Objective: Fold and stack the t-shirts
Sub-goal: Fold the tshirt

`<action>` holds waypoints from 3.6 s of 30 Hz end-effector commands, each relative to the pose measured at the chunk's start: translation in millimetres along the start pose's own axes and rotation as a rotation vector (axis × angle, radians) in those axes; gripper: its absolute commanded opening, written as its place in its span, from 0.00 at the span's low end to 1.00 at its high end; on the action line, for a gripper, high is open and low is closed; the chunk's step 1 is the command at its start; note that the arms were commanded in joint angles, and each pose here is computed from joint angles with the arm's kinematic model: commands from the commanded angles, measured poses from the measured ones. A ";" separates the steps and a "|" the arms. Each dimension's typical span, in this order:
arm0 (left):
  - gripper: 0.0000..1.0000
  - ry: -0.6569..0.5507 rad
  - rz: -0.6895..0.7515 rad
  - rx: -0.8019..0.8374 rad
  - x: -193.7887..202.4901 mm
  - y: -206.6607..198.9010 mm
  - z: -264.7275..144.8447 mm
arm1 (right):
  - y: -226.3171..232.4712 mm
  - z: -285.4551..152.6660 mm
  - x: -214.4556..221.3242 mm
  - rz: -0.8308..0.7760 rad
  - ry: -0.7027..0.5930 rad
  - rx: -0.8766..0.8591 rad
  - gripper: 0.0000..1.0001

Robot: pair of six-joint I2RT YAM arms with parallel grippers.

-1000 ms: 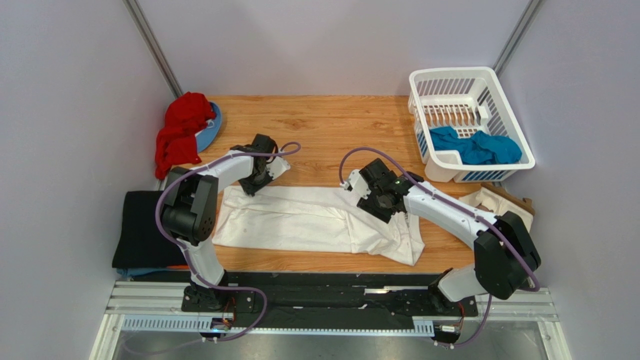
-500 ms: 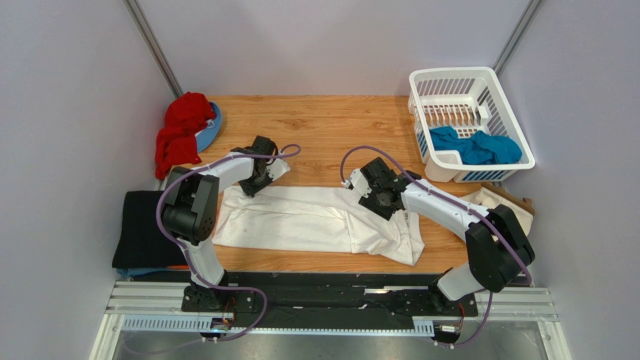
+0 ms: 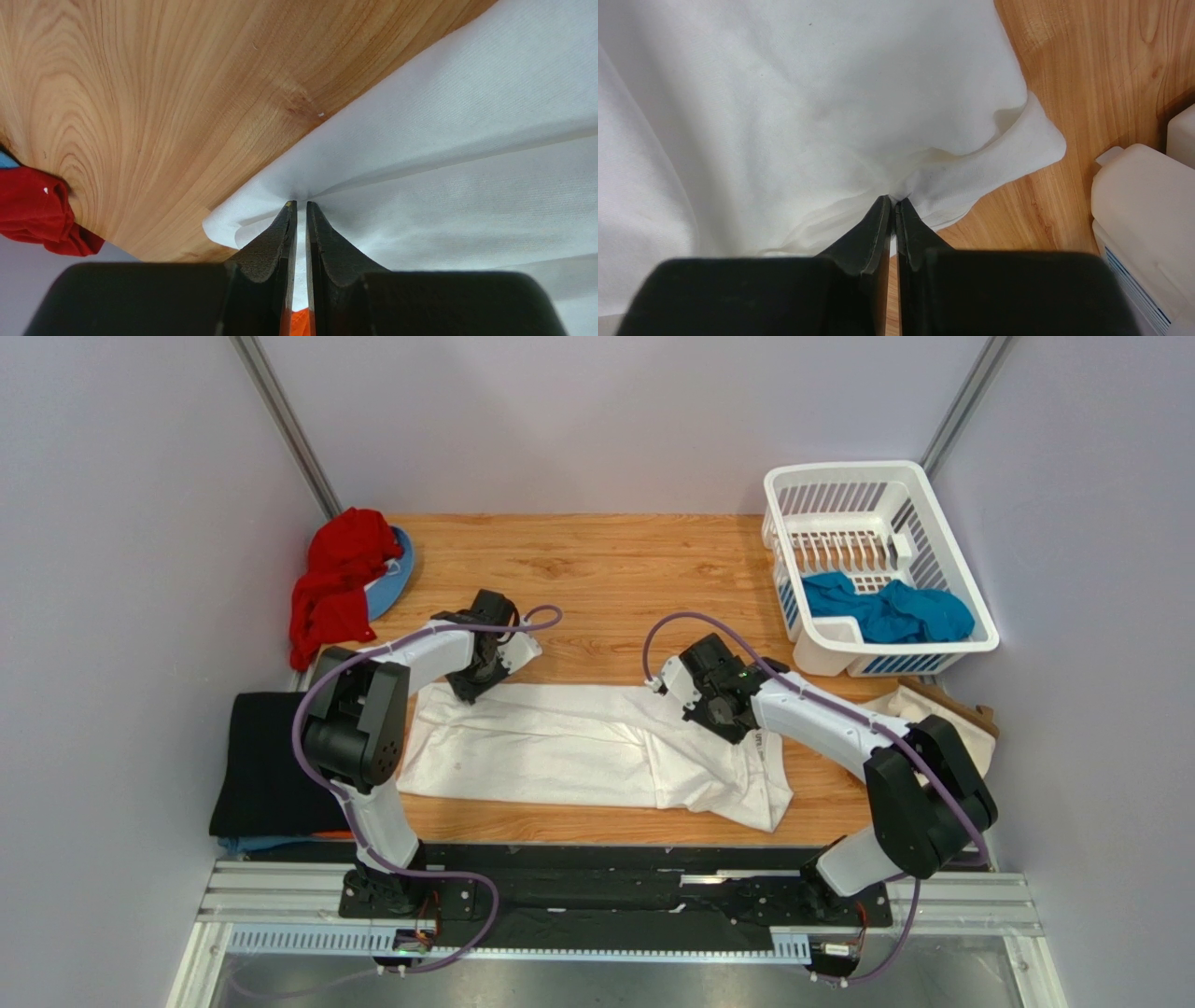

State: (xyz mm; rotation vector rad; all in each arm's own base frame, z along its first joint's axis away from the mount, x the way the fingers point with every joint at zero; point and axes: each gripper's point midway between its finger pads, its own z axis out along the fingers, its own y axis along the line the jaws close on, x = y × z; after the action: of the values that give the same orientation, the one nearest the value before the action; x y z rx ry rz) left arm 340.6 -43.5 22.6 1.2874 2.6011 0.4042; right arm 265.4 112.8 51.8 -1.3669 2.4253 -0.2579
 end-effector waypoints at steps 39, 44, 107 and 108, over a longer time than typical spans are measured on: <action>0.17 0.011 0.015 -0.012 3.8 -1.7 8.4 | -80.6 -11.3 -3.6 0.059 0.002 0.122 0.04; 0.17 0.010 0.015 -0.011 3.5 -2.2 9.6 | -85.8 -5.7 -2.0 0.066 0.006 0.130 0.04; 0.18 -0.028 0.135 0.114 28.6 3.7 -10.5 | 49.2 -38.6 -135.4 -0.105 -0.227 -0.188 0.41; 0.18 -0.020 0.139 0.128 30.8 2.1 -7.8 | 51.8 -37.7 -136.1 -0.110 -0.225 -0.191 0.41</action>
State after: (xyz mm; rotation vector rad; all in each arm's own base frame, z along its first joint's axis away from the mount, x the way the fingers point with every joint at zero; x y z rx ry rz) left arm 314.3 -20.2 26.4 1.4580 2.5892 0.2941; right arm 268.7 229.7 87.0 -1.5575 2.2945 0.0521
